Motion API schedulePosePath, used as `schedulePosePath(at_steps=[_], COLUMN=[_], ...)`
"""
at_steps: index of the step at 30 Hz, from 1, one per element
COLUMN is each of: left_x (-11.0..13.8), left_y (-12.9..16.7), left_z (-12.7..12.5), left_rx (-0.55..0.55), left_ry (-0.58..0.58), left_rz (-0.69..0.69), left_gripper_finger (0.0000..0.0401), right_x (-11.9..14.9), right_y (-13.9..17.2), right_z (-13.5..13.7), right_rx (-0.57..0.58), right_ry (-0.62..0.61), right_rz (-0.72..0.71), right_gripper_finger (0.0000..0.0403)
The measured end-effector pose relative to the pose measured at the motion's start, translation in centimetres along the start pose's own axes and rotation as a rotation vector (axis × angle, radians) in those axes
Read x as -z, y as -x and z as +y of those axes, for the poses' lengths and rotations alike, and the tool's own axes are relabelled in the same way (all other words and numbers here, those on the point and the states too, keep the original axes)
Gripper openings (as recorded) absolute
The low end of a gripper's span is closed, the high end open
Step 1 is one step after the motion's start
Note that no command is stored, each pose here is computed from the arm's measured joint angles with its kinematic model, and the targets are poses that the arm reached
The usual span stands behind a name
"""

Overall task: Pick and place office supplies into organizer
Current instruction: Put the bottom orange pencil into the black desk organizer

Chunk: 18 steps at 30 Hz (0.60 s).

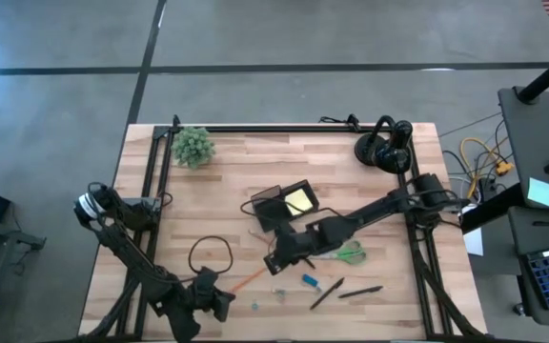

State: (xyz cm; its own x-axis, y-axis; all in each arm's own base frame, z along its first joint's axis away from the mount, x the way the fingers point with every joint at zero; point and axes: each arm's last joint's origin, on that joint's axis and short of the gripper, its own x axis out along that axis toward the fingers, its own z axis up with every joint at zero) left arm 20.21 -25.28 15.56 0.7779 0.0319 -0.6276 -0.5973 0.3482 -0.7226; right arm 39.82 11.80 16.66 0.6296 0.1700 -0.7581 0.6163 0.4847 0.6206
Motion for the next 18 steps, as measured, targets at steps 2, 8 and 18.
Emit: schedulePosePath(at_steps=[2,8,18], left_x=[-0.1,-0.1,0.0], left_y=[-0.1,0.0,0.0], left_z=[0.2,0.0,-0.1], left_rx=[-0.005,0.007,0.020], left_ry=[-0.003,0.009,0.022], left_rz=[-0.003,0.003,0.010], left_gripper_finger=[0.0000,0.0000,0.0000], right_x=[0.3,0.1,0.3], right_y=[-1.5,-3.3,-4.1], right_z=[-0.8,0.8,0.0], right_rx=[0.034,-0.031,0.040], right_ry=[-0.004,0.006,0.052], right_rz=[0.030,0.055,0.066], right_gripper_finger=[0.0053,0.0039,0.0027])
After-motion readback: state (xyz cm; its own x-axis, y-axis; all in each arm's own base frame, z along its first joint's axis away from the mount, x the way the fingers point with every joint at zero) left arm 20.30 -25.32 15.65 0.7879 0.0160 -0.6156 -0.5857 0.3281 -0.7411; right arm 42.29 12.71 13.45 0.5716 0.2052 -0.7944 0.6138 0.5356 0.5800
